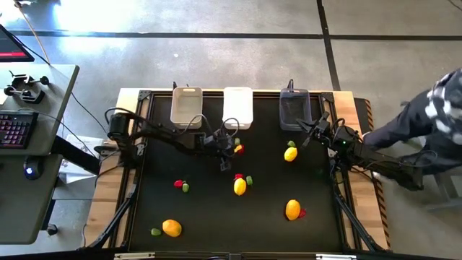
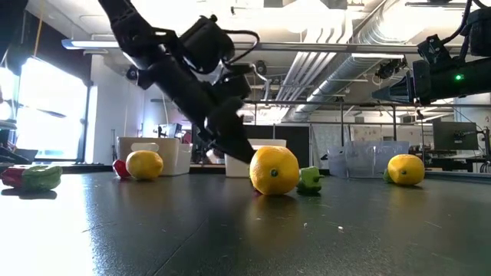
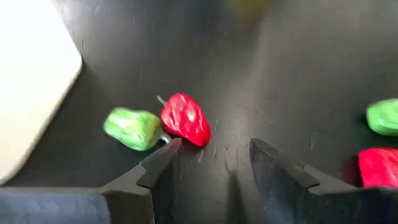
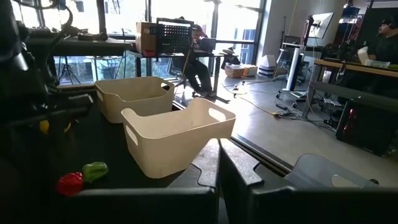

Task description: Sort produce into baskets

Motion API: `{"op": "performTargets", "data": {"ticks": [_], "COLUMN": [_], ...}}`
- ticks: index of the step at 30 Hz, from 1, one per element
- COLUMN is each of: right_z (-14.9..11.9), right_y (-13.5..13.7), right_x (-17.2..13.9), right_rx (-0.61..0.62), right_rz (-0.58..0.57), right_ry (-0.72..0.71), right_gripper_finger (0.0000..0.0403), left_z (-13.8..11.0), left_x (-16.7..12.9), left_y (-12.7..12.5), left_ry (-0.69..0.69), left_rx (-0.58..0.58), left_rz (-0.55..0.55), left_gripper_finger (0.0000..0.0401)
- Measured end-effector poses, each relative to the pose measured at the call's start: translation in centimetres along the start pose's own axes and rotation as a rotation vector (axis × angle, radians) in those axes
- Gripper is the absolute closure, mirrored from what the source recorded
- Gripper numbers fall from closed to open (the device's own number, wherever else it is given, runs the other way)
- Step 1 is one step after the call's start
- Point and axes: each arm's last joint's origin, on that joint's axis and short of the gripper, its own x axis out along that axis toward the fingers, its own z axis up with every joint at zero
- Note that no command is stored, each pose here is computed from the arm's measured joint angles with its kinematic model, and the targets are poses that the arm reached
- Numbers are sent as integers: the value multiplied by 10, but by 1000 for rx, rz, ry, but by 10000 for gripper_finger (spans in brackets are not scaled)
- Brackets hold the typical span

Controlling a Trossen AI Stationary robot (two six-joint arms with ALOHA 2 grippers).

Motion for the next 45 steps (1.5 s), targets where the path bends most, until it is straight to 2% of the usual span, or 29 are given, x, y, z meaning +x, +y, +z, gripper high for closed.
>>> {"op": "performTargets", "data": {"ticks": [5,8,11,20,28,45], "right_z": [0,0,0,0,0,0], "right_y": [0,0,0,0,0,0], "right_x": [0,0,0,0,0,0], "right_rx": [0,0,0,0,0,0], "right_rz": [0,0,0,0,0,1], "right_ry": [0,0,0,0,1,0], "right_gripper_finger": [402,402,402,402,402,402], "left_z": [-4,-6,-7,-4,-13,-10], "left_x": [9,13,13,16,26,27], "left_y": [-8,-6,-3,-2,-3,-4], "left_ry": [-49,-65,-62,-93,-85,-121], "left_rx": [-87,-139,-160,-210,-258,-253], "left_rz": [68,137,158,109,106,97], "left_gripper_finger": [225,225,225,239,252,260]}}
